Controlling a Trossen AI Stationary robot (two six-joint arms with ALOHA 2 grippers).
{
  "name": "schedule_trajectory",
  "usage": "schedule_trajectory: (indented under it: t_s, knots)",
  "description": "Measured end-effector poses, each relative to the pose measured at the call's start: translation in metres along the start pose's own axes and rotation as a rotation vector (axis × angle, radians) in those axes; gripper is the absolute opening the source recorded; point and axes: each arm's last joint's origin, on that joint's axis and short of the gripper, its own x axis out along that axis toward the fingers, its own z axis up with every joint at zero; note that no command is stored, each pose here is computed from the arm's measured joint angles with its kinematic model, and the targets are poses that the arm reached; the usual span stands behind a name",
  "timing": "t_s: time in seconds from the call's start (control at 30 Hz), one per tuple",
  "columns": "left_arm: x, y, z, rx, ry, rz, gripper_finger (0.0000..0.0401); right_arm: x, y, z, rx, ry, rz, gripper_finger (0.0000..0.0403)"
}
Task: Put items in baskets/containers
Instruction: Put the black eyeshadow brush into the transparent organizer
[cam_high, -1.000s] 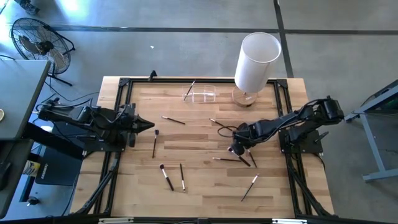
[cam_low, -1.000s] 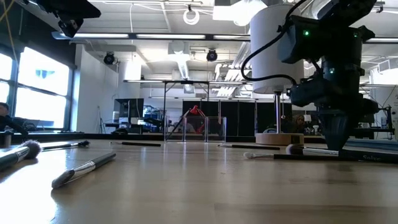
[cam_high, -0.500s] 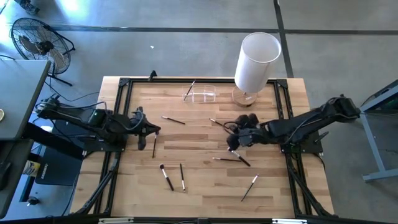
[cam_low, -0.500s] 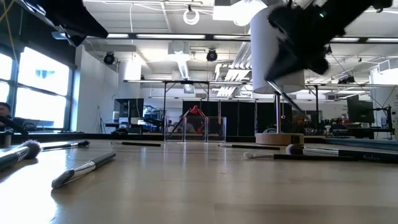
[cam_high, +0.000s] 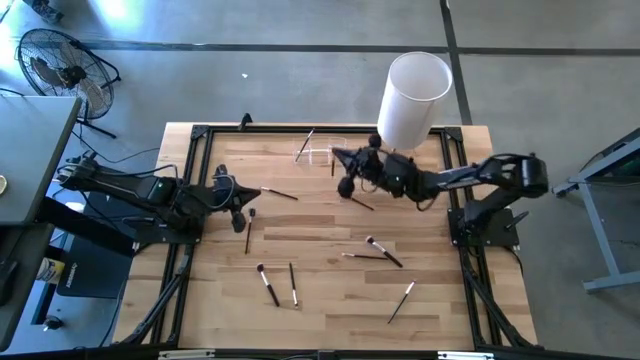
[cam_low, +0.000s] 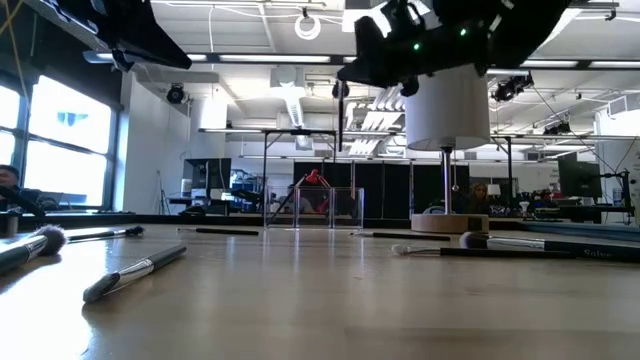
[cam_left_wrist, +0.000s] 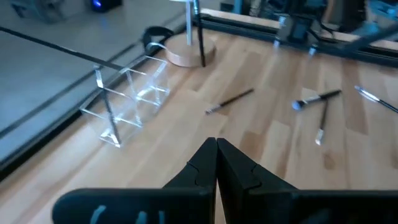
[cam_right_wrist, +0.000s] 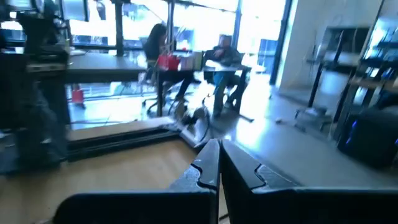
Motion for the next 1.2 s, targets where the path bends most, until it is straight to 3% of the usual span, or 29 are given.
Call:
schedule_trajectory:
  t_s: [0.23, 0.5, 0.83, 1.2]
  knots:
    - [-0.004, 0.004, 0.003, -0.03, -0.042, 0.035, 0.0001, 0.026, -0.042, -0.027, -0.074, -0.007, -0.079, 0.0]
    - [-0.004, 0.005, 0.004, -0.037, -0.066, 0.079, 0.0001, 0.056, -0.074, -0.042, -0.1, 0.025, -0.069, 0.0]
    - [-0.005, 0.006, 0.005, -0.059, -0.08, 0.117, 0.0001, 0.058, -0.08, -0.064, -0.139, 0.175, -0.058, 0.0004]
    - [-0.005, 0.007, 0.005, -0.06, -0.096, 0.163, 0.0001, 0.058, -0.08, -0.065, -0.14, 0.187, -0.098, 0.0055]
